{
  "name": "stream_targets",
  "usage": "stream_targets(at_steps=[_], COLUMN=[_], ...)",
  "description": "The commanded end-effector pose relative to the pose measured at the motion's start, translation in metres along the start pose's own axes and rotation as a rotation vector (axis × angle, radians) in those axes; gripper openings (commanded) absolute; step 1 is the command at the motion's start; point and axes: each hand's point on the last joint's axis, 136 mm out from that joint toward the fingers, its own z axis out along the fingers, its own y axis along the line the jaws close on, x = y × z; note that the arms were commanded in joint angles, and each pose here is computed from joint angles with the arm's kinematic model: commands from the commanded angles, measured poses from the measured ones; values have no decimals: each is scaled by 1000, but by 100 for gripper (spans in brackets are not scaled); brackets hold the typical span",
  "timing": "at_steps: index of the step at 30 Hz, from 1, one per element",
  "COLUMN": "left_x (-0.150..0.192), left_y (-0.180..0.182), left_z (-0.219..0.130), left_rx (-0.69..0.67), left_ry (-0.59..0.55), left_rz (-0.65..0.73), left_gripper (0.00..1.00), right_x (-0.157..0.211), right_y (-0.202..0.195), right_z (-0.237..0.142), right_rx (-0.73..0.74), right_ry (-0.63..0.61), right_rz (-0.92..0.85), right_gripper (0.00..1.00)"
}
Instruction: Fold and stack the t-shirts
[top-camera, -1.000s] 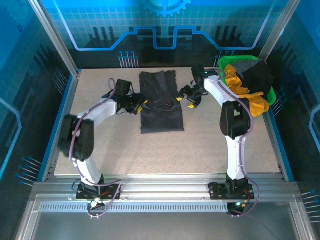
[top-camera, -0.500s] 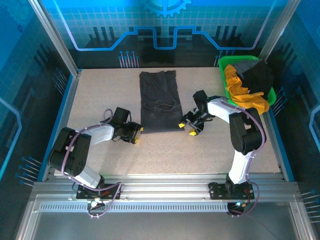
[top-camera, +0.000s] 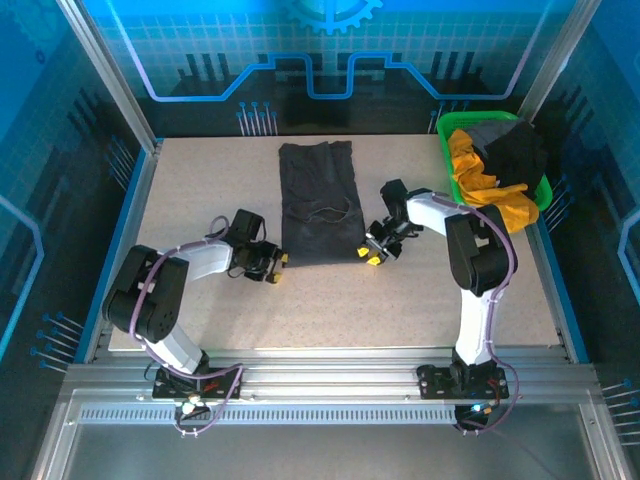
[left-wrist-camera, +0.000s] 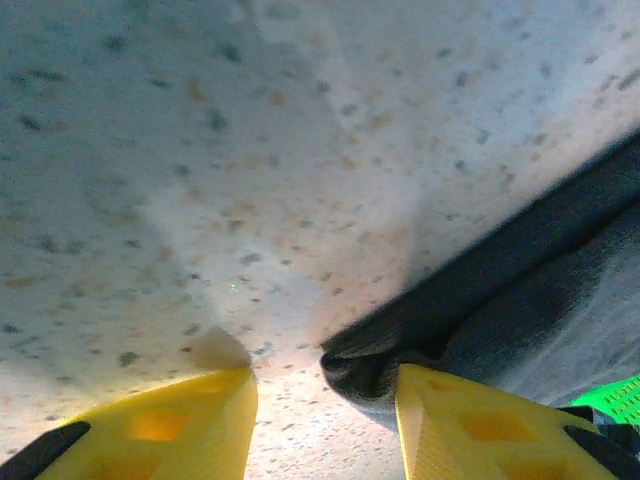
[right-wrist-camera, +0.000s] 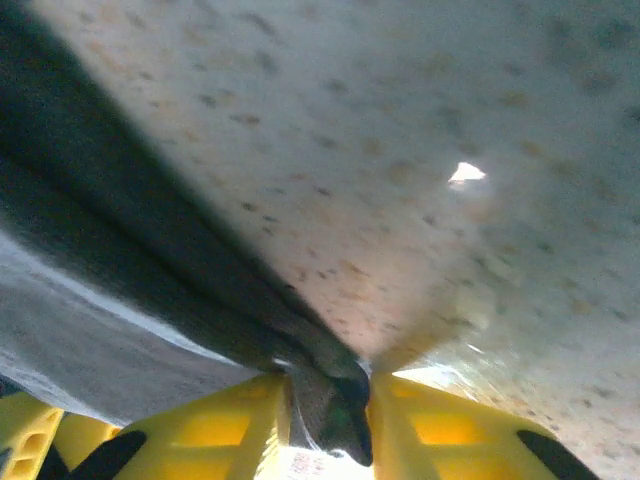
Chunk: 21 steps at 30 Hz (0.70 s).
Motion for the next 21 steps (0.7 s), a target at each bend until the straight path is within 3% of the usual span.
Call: stream_targets(at_steps=[1, 4, 9, 12, 16, 21], left_x=[11, 19, 21, 18, 16, 12], left_y=[-53, -35, -27, -22, -4, -6], left_z=[-5, -23, -28, -18, -20, -15], left_rx=[159, 100, 119, 87, -74, -60], left_ry=[-41, -73, -95, -85, -101, -107], left_rz=[131, 81, 22, 11, 18, 4], left_gripper=[46, 51, 52, 51, 50, 51], right_x=[-8, -8, -5, -4, -3, -1], right_y=[27, 29, 26, 25, 23, 23], right_z=[4, -2, -9, -11, -12, -13], right_rx=[-67, -70, -54, -51, -46, -46], right_ry=[-15, -33, -49, -51, -50, -49], right_rz=[-55, -51, -40, -40, -40, -43], right_gripper=[18, 10, 2, 0, 0, 0])
